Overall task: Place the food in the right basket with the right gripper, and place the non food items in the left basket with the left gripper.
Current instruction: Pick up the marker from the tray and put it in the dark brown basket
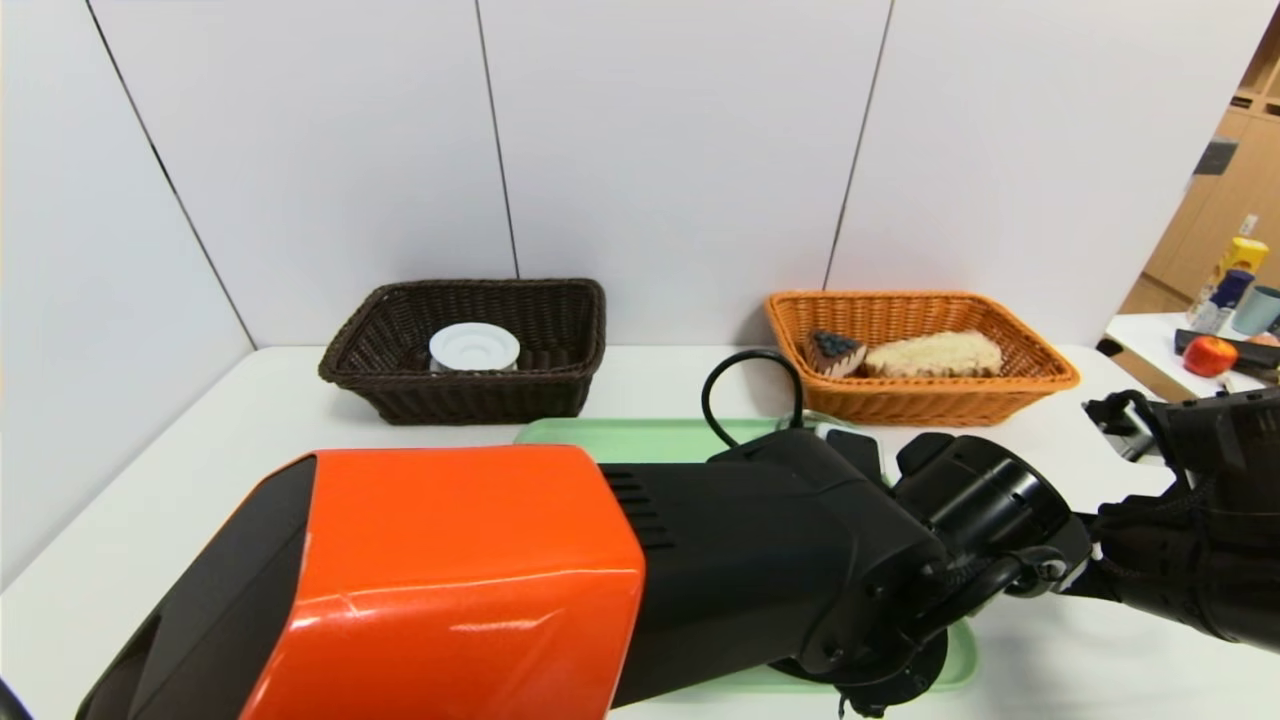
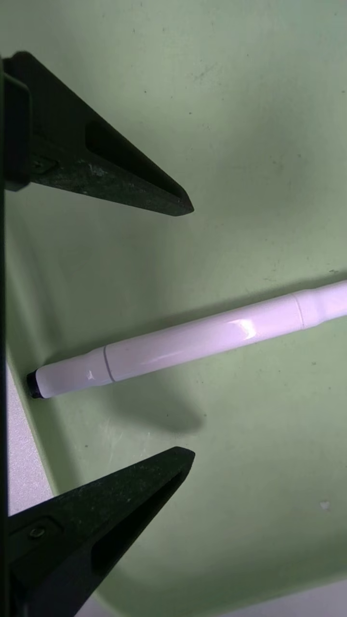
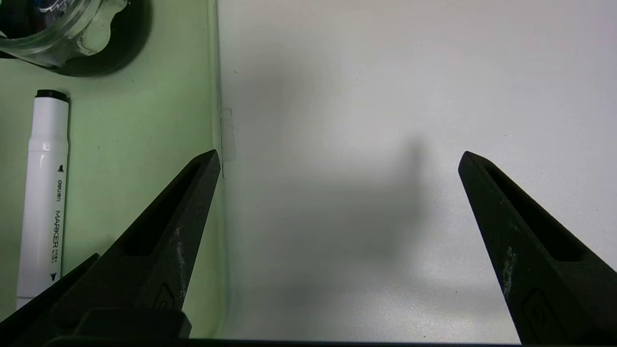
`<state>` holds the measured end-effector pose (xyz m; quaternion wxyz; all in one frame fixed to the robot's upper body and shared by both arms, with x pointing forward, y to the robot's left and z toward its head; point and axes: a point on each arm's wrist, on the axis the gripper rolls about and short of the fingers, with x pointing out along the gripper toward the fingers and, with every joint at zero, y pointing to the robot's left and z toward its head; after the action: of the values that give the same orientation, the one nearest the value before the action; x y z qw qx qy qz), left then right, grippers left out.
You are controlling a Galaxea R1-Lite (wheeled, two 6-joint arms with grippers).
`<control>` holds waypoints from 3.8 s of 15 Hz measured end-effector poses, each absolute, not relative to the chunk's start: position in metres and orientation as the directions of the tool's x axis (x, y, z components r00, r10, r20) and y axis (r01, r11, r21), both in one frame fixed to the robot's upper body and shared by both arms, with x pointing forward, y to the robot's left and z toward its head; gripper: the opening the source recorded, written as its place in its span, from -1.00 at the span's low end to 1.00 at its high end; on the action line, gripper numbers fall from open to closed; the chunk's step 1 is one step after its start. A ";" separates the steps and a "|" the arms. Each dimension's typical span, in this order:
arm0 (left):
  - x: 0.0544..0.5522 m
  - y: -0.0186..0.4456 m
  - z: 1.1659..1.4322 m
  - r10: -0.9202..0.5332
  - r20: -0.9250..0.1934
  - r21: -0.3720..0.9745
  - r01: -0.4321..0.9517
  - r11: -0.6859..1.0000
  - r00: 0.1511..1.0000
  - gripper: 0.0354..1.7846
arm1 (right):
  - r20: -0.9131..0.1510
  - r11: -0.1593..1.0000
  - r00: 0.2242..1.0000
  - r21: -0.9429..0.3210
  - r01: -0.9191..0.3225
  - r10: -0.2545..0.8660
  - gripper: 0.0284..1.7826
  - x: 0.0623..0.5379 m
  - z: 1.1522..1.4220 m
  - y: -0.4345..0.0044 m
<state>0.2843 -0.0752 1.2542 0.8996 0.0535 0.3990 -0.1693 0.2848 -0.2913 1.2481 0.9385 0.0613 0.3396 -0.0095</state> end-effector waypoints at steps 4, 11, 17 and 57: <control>0.286 -0.079 1.246 -0.261 -0.736 -0.039 0.346 0.937 0.625 0.89 | -0.646 0.993 0.763 0.105 0.059 0.023 0.92 0.282 1.245 -0.292; 0.287 -0.081 1.242 -0.264 -0.741 -0.048 0.343 0.938 0.618 -0.12 | -0.647 0.993 0.762 0.105 0.059 0.022 0.92 0.278 1.244 -0.293; 0.287 -0.080 1.241 -0.259 -0.747 -0.061 0.325 0.944 0.613 -0.86 | -0.653 0.993 0.757 0.105 0.059 0.024 0.92 0.273 1.242 -0.294; 0.461 0.231 1.402 -0.324 -0.494 -0.720 -0.171 0.672 0.807 -0.86 | -0.689 0.992 0.725 0.105 0.071 0.021 0.92 0.272 1.231 -0.293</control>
<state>0.4613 0.2307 1.4023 0.8612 -0.4022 0.3074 -0.0444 0.2725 -0.2934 1.2310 0.9265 0.0622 0.3709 -0.0136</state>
